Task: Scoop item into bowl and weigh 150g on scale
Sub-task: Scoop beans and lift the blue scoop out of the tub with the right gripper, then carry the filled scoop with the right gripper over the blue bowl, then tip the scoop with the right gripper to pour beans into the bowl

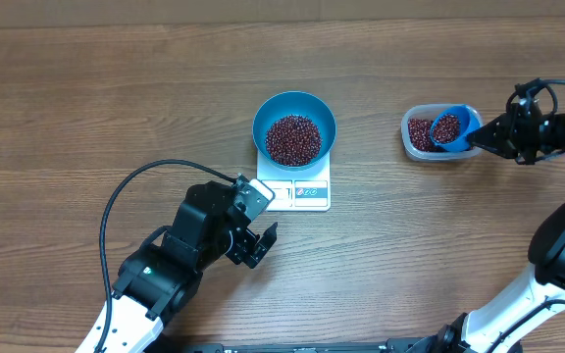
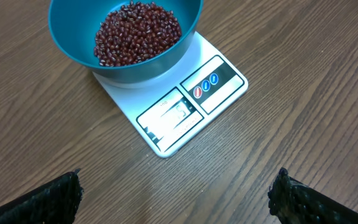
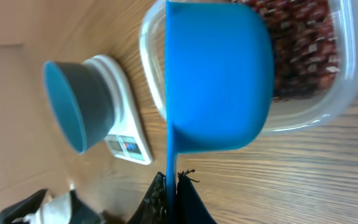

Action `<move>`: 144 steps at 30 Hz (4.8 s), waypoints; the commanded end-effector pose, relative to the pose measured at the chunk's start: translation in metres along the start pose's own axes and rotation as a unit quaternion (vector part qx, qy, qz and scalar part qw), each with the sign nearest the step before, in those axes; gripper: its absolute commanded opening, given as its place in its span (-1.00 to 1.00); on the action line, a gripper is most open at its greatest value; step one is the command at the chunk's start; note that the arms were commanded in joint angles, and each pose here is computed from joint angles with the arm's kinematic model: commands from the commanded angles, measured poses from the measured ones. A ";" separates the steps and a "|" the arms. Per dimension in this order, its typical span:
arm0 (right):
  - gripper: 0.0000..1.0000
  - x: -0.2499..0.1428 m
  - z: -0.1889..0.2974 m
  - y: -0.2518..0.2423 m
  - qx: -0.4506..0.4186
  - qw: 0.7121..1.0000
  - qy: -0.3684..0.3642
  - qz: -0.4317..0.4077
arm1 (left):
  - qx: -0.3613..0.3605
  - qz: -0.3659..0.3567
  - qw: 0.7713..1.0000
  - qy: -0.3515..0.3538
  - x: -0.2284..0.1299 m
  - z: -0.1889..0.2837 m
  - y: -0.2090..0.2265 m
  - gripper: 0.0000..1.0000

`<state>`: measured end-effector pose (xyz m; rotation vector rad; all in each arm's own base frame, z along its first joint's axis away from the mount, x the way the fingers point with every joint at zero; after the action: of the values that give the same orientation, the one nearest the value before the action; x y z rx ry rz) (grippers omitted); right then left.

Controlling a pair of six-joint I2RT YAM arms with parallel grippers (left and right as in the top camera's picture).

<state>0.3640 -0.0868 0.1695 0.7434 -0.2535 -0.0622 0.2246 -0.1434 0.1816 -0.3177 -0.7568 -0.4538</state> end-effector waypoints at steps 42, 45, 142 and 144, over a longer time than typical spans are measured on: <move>-0.92 0.020 -0.057 0.209 0.113 0.961 0.049 0.246 | -0.007 0.002 1.000 -0.002 0.001 0.000 -0.001 0.98; -0.92 0.017 -0.070 0.218 0.089 0.962 0.063 0.251 | -0.007 0.002 1.000 -0.002 0.001 0.000 -0.001 0.99; -0.92 -0.025 -0.153 0.284 -0.304 0.902 0.035 0.303 | -0.007 0.002 1.000 -0.002 0.001 0.000 -0.001 0.98; -0.92 -0.025 -0.153 0.284 -0.304 0.902 0.036 0.304 | -0.007 0.002 1.000 -0.002 0.001 0.000 -0.001 0.99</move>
<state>0.3665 0.2268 0.2273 0.0128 -0.2997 0.4750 0.2246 -0.1434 0.1816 -0.3177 -0.7568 -0.4538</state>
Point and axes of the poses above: each gripper's point midway between its finger pads, its own z axis back along the fingers, its own y axis along the line the jaws close on, x = y × z, the point moved 4 cm from there along z, back along the fingers, and after that the axes turned 15 degrees about z, right-handed, at the moved point
